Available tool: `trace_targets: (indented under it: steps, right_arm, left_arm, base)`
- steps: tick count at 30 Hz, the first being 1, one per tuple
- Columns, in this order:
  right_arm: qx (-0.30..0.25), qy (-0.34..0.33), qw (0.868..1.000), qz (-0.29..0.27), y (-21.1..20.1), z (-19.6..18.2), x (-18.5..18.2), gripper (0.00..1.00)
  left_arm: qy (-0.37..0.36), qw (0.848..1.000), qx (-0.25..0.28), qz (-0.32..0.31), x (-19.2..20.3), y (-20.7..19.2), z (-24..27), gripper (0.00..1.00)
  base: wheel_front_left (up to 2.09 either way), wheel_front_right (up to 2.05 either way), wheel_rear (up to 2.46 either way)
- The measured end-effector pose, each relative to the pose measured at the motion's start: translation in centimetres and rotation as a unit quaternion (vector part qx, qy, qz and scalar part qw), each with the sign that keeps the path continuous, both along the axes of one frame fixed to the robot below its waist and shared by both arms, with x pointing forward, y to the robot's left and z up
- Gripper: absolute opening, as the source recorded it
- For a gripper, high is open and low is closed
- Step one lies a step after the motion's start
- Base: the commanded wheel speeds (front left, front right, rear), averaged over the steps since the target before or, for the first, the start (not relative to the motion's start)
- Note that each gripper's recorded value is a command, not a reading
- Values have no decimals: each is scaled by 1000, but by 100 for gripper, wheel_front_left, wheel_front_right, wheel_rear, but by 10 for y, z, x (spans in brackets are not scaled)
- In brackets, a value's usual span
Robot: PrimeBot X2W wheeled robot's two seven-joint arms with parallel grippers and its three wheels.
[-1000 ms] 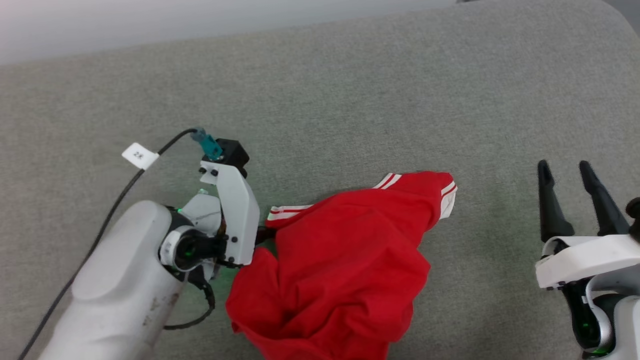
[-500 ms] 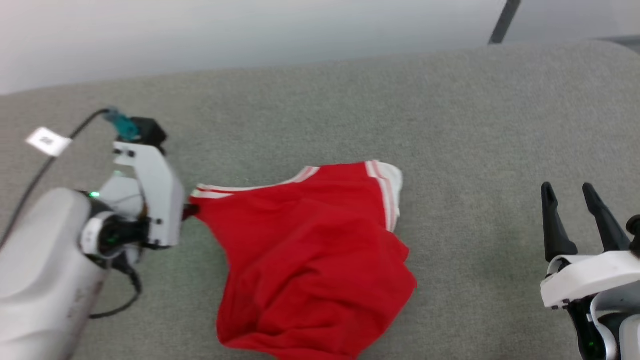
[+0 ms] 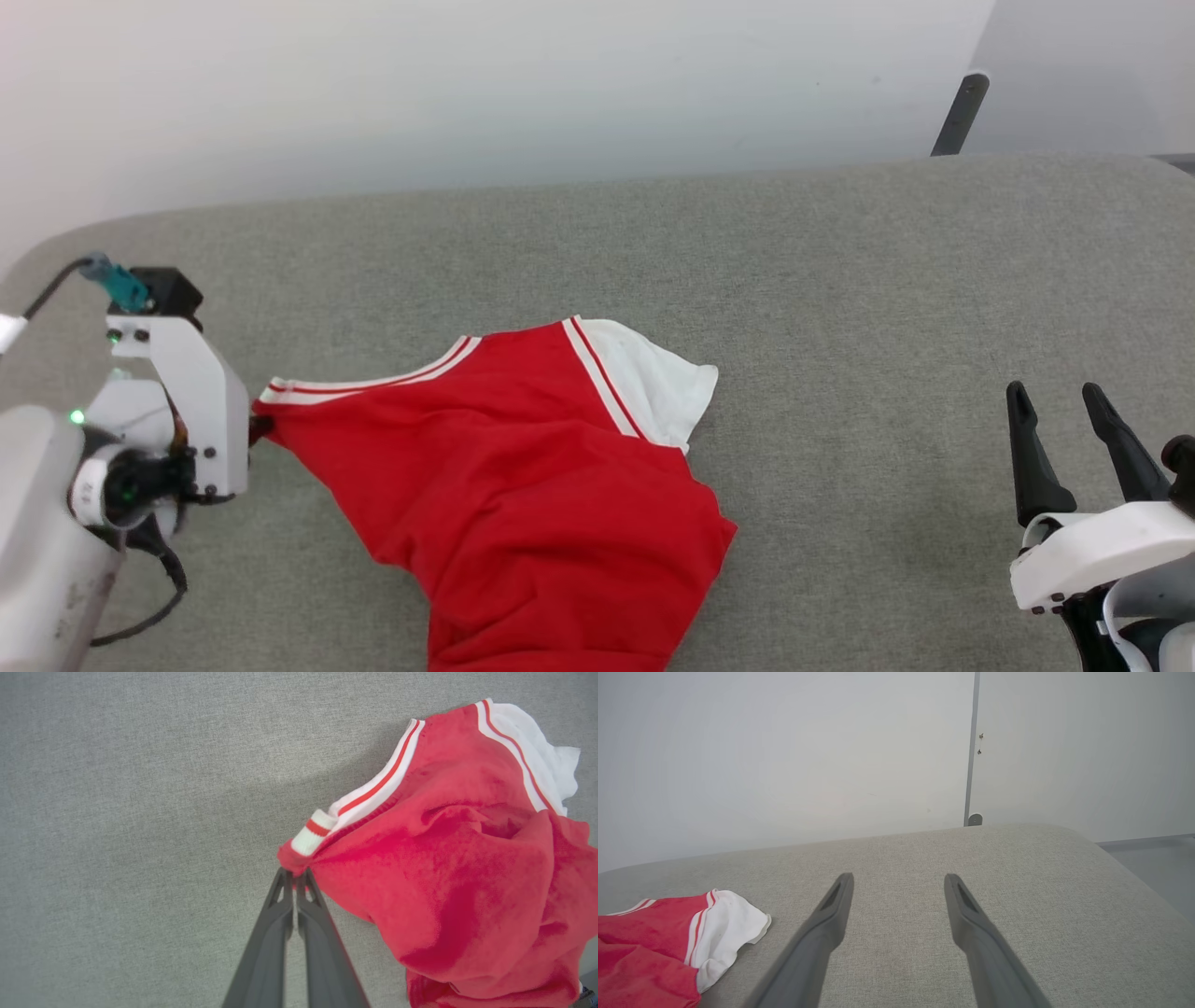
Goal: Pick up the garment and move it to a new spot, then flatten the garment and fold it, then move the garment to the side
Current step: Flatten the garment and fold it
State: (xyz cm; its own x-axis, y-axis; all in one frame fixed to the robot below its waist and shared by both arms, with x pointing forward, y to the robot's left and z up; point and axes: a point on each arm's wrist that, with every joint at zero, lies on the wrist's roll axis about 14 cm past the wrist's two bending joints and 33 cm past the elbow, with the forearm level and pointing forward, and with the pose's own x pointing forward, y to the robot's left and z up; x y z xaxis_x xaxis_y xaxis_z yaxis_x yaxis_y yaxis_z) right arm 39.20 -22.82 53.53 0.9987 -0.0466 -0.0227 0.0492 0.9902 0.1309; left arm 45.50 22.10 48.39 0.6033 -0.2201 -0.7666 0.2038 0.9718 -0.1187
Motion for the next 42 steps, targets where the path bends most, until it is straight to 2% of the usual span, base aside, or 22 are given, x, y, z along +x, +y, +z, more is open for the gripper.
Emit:
trace_targets:
  steps: [4,10,16,21,26,31,33,35,36,42]
  right_arm:
    - [1,-3,1000,1,1,3,-2,100]
    - [0,-5,1000,-2,-2,6,-4,100]
    - [0,-3,1000,-4,-2,5,-6,100]
    - [2,-1,1000,-8,-4,4,-7,100]
    - [3,5,1000,-14,-7,-1,-6,100]
    - [7,10,1000,-18,-9,-8,-5,100]
    - [7,11,1000,-19,-10,-9,-4,100]
    - [8,13,1000,-21,-11,-11,-4,100]
    - [8,14,1000,-22,-11,-12,-4,100]
    - [12,4,1000,-28,-15,-9,-5,100]
  left_arm:
    - [-9,1000,-20,-6,-2,-12,1,0]
    - [-29,994,-74,-77,-6,-73,22,0]
    - [-19,979,-115,-167,-28,-138,36,0]
    - [19,962,-143,-233,-59,-185,30,0]
    - [58,948,-138,-280,-84,-210,12,4]
    - [92,943,-126,-294,-97,-217,-11,10]
    - [103,942,-125,-295,-100,-217,-19,22]
    - [104,943,-121,-294,-98,-216,-22,67]
    - [104,943,-120,-293,-98,-215,-23,98]
    - [76,952,-109,-276,-81,-203,-9,100]
  base:
    - [0,0,0]
    - [0,0,0]
    - [0,0,0]
    - [0,0,0]
    - [0,0,0]
    - [0,0,0]
    - [0,0,0]
    - [0,0,0]
    - [0,0,0]
    - [0,0,0]
